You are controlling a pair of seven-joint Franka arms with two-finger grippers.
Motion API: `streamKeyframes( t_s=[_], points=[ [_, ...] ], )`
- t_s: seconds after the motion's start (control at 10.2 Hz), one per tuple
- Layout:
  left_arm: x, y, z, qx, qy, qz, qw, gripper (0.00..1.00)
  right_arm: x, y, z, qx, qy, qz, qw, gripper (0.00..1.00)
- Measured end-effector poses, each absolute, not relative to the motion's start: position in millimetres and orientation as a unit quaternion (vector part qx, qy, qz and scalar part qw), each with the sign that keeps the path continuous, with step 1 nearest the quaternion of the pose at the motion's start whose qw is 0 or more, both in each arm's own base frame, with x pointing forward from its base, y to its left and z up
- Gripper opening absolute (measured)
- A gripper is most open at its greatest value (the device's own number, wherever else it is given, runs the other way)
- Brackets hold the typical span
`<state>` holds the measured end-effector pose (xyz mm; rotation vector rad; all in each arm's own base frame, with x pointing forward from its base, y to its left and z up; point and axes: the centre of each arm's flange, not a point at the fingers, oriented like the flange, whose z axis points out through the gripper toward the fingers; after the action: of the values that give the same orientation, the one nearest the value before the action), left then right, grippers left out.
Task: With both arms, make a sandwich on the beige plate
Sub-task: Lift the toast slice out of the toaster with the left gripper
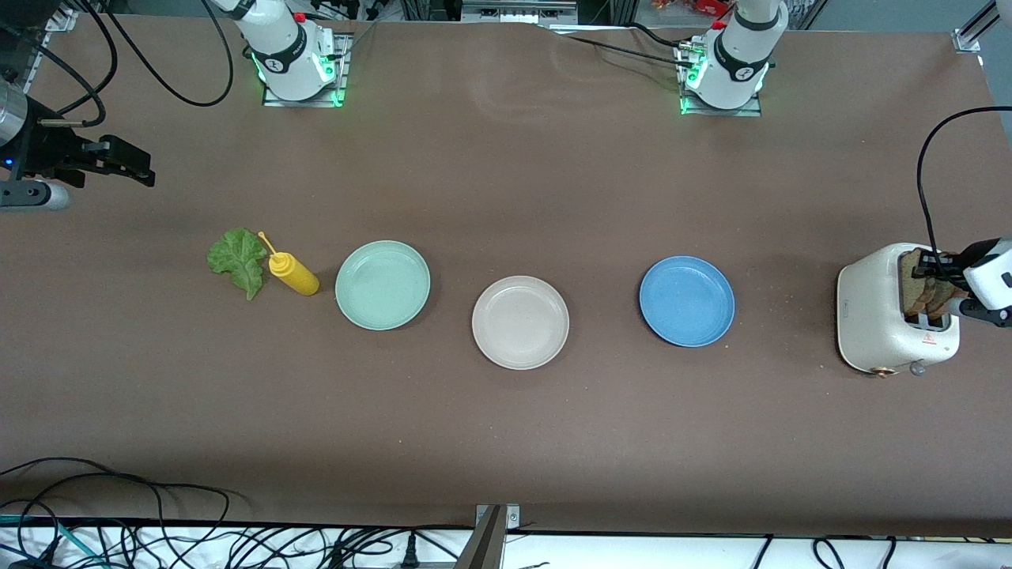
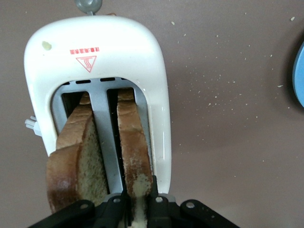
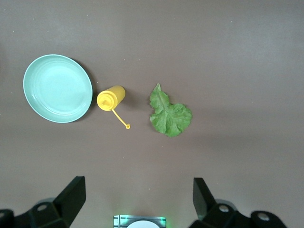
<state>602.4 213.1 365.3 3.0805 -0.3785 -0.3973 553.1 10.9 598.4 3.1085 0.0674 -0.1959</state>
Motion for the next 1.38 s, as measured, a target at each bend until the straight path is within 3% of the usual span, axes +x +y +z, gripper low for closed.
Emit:
streamKeyframes(
  t_s=[0.3,0.79,1.08,1.38],
  points=[
    [609,214,378,0.983,-0.145,-0.112,-0.001,0.13,553,11,598,0.998,0.022,-0.063,0.013,1.0],
    [630,189,467,0.978,-0.191,-0.085,-0.008,0.09,553,10,598,0.998,0.021,-0.063,0.013,1.0],
    [641,123,496,0.97,-0.227,-0.086,0.033,0.09,553,10,598,0.998,0.021,-0.063,0.013,1.0],
    [650,57,471,0.956,-0.247,-0.093,0.127,0.09,552,11,598,0.998,0.021,-0.066,0.013,1.0]
  ],
)
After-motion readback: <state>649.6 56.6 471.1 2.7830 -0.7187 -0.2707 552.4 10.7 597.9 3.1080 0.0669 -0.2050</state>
